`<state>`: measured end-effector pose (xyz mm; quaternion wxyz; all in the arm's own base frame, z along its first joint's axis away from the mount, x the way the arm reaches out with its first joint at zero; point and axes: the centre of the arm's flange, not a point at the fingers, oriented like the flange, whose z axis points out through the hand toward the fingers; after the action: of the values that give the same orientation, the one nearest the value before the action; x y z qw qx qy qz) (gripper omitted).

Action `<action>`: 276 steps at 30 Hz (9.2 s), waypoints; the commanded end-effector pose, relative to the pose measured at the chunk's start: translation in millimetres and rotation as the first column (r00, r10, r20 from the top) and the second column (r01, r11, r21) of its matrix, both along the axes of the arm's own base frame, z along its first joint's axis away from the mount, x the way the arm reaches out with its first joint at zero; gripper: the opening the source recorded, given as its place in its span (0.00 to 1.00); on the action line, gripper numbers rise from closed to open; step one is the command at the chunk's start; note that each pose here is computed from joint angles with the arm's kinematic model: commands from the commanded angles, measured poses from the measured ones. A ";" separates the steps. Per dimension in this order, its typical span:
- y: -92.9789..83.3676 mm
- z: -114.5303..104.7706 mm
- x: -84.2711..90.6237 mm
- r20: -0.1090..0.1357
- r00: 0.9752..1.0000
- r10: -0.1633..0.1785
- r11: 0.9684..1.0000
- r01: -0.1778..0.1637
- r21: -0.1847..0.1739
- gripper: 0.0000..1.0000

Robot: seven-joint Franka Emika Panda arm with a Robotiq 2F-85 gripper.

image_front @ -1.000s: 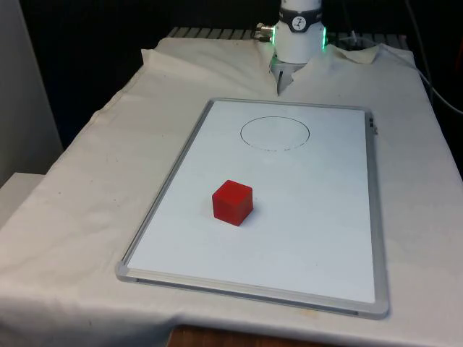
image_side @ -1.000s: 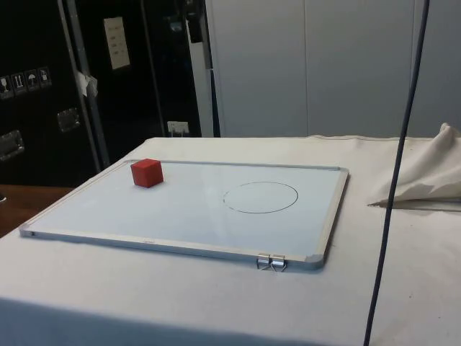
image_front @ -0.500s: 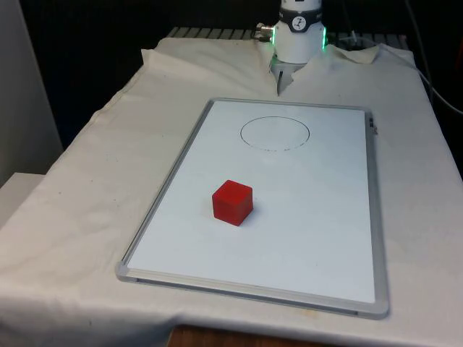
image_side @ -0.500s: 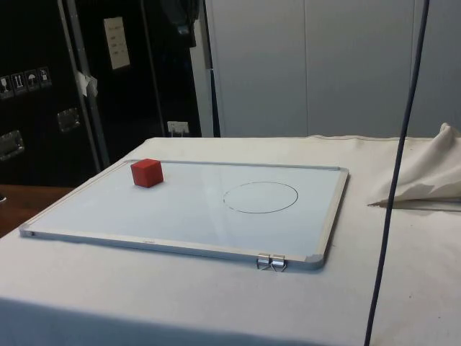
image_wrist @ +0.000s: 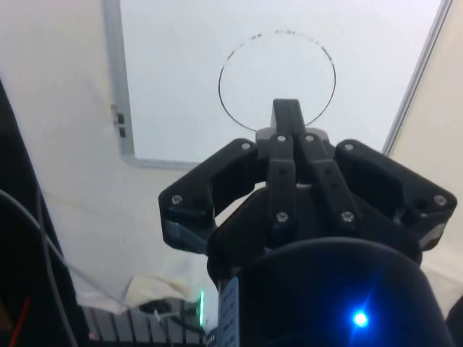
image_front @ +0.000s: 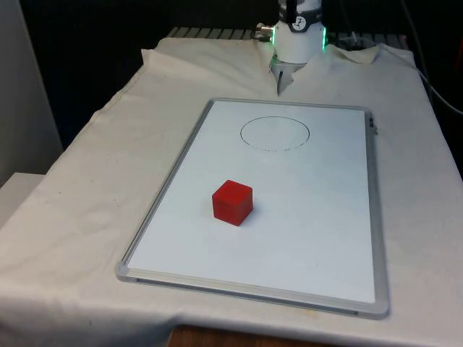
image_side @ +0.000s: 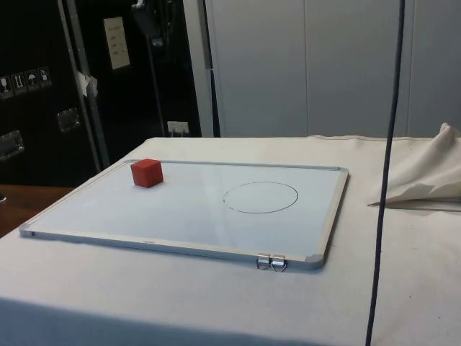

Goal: Push the cube into the marked area.

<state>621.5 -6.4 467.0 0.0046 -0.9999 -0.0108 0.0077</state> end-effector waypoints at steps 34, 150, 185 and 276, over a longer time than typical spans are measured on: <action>-34.7 -102.6 101.6 0.115 0.993 -0.008 1.000 0.012 -0.029 0.00; -108.7 -274.4 22.0 -0.115 0.993 0.038 0.981 -0.015 0.192 0.00; -120.2 -274.8 -92.7 -0.218 0.972 0.084 0.958 -0.019 0.286 0.00; -107.8 -157.7 -37.1 -0.099 0.995 0.025 0.976 -0.002 0.218 0.00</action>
<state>585.0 -116.0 308.0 0.1217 -0.9905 -0.0206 0.0604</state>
